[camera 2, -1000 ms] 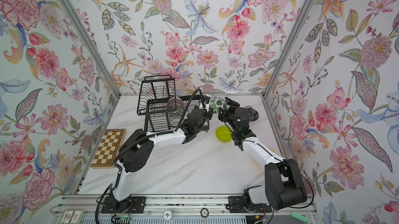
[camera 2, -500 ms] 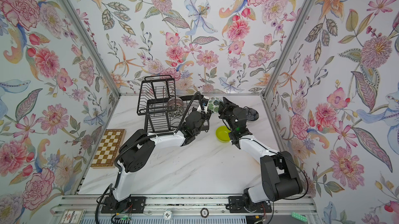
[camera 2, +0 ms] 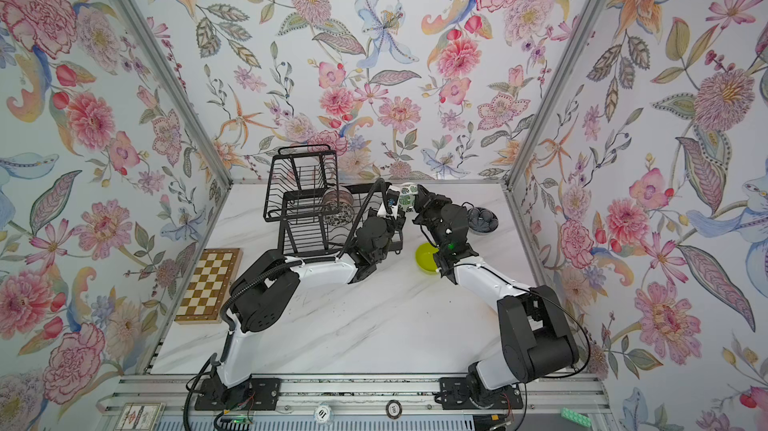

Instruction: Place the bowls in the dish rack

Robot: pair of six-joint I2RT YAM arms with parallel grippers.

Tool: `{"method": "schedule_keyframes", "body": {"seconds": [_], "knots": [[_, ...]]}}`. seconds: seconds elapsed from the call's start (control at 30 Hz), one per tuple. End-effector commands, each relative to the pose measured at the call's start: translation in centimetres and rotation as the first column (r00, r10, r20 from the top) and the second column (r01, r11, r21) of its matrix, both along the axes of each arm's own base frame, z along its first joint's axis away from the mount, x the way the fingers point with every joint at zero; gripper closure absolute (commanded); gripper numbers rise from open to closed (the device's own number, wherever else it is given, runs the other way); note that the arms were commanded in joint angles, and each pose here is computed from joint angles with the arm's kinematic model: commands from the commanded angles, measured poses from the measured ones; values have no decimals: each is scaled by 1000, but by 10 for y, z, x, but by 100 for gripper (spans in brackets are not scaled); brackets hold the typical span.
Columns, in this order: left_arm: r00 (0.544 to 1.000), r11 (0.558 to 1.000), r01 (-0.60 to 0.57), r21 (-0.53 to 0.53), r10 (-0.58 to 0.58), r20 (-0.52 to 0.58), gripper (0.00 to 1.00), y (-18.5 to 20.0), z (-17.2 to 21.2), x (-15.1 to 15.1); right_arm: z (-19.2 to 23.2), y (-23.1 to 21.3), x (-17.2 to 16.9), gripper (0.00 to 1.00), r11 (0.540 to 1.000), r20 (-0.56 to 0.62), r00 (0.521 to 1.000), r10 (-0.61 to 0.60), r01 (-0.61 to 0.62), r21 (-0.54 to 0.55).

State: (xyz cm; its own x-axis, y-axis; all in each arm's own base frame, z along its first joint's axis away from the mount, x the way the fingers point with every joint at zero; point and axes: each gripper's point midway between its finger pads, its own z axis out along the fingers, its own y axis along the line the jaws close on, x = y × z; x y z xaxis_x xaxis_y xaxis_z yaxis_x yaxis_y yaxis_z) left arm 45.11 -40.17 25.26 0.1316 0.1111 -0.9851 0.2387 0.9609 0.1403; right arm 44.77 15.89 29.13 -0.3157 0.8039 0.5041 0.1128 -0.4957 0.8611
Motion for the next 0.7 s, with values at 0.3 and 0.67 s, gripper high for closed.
{"method": "schedule_keyframes", "body": {"seconds": [0.3,0.67], "knots": [[994,972,102,-212,-108,-14,42,5,55,-31,55,-24,2,100,979,260,960,-106,56,194],[974,957,139,-256,-178,-137,2,39,69,-73,52,-21,3,100,994,282,955,-94,73,83]]}}
